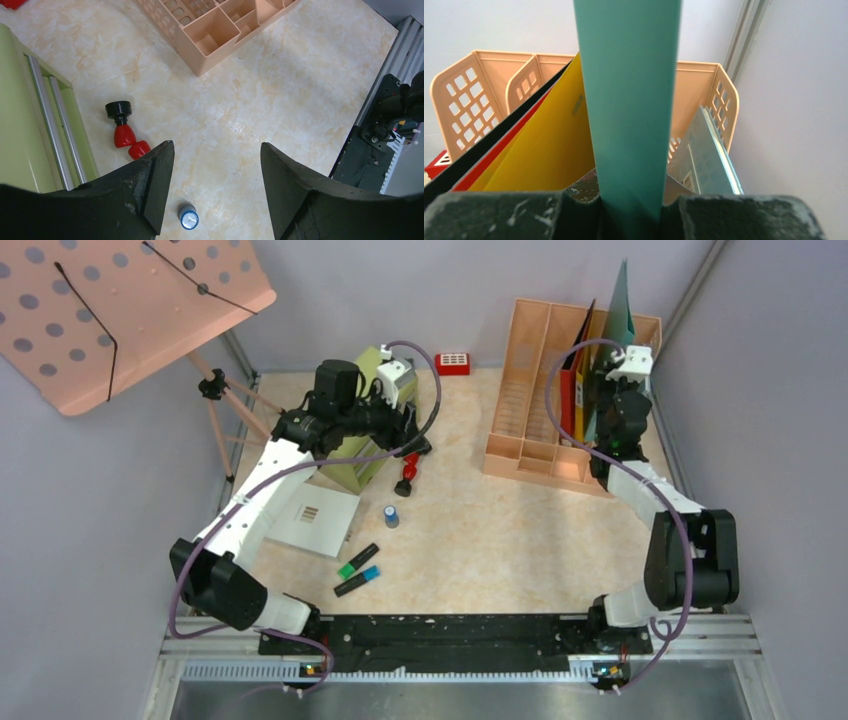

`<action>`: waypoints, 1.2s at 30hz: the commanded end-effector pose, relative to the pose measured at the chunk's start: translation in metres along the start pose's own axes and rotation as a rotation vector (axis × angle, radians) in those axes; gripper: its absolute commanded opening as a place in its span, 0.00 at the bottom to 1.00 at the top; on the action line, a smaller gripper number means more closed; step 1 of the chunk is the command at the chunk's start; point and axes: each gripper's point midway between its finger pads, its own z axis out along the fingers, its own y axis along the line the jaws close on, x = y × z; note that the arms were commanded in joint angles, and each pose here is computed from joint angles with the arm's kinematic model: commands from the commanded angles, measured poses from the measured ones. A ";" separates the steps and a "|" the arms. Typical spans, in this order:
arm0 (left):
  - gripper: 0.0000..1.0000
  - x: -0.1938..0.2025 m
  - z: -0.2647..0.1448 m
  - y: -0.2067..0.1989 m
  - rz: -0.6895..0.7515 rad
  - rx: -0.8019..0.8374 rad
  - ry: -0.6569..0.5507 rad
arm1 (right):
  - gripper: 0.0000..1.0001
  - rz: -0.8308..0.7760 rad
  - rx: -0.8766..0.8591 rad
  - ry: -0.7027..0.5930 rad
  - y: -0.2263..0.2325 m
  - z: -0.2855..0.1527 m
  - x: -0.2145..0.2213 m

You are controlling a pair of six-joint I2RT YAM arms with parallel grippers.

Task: Organize the desk
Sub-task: Place the folder in the storage box.

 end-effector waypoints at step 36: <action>0.69 -0.012 -0.023 -0.023 0.066 0.051 -0.099 | 0.19 -0.019 -0.074 0.347 0.010 -0.025 0.107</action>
